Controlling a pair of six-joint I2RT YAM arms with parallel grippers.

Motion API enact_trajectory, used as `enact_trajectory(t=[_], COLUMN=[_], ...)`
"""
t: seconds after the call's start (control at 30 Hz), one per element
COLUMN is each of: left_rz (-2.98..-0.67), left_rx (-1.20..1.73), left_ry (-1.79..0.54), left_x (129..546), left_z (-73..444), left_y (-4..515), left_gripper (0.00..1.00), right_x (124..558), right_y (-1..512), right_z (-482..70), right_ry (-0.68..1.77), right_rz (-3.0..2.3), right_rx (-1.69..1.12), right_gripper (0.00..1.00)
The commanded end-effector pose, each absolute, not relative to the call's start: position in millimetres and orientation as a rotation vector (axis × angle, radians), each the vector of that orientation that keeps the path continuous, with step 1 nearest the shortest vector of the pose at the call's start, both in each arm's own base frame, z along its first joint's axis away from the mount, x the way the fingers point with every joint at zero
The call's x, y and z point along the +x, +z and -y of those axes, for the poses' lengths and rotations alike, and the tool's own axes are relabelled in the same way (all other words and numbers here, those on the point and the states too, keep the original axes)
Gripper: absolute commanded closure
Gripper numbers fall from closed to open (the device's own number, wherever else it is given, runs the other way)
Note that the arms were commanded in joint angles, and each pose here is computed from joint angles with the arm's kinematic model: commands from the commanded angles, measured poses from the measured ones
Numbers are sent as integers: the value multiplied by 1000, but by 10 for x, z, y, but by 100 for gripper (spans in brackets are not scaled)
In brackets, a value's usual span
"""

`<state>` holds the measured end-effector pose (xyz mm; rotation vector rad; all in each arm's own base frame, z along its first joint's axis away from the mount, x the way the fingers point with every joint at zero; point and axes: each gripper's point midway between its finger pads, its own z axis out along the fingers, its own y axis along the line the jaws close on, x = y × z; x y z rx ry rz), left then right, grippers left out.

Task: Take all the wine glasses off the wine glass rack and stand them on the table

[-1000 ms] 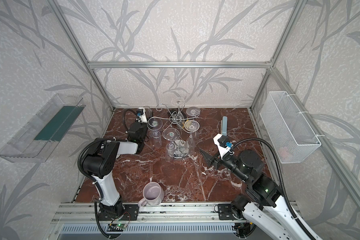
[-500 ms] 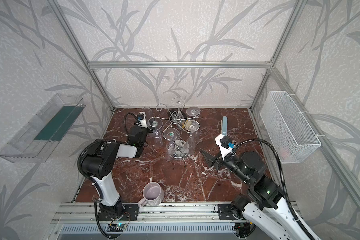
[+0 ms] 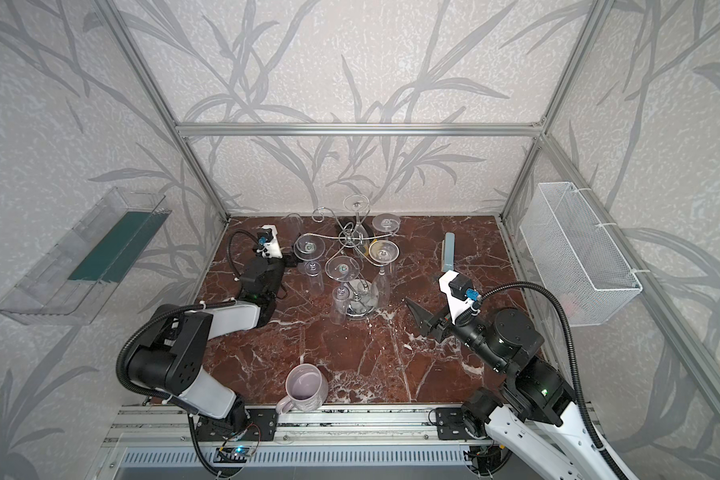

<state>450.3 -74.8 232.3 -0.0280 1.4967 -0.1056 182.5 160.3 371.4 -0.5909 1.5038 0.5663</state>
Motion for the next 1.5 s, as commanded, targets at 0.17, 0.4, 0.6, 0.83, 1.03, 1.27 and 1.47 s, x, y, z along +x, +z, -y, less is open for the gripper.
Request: enact_trajectory(t=[0.17,0.4,0.6,0.83,1.03,1.27,1.47], left_rz=[-1543,-1498,-1569,-1655,-1623,-1621,-1607], left_rx=[-204,-313,-362,-352,-351,-396,-414], left_ry=[-217,-323,-465,-869,-1202,-1470,-1575], left_x=[4080,3513,3033,2692,2571,2648,2696], left_z=[578,426,443,867,1174,1419,1566], left_y=[2595,2989,3255,3458,3713,3713,3790], left_gripper=[12,13,13,14,17,21,22], right_x=[1765,1807,1855,1977,2022,2049,2039], right_y=[3870,3838,3812,3688,3664,3635,3638], right_z=[-1472,-1438,-1464,-1545,-1577,-1523,-1448], right_ry=[553,548,559,585,596,572,559], right_rz=[-1486,-1506,-1531,-1617,-1627,-1658,-1658], right_rx=[-539,-498,-480,-445,-430,-398,-363], right_gripper=[17,17,17,17,17,17,17])
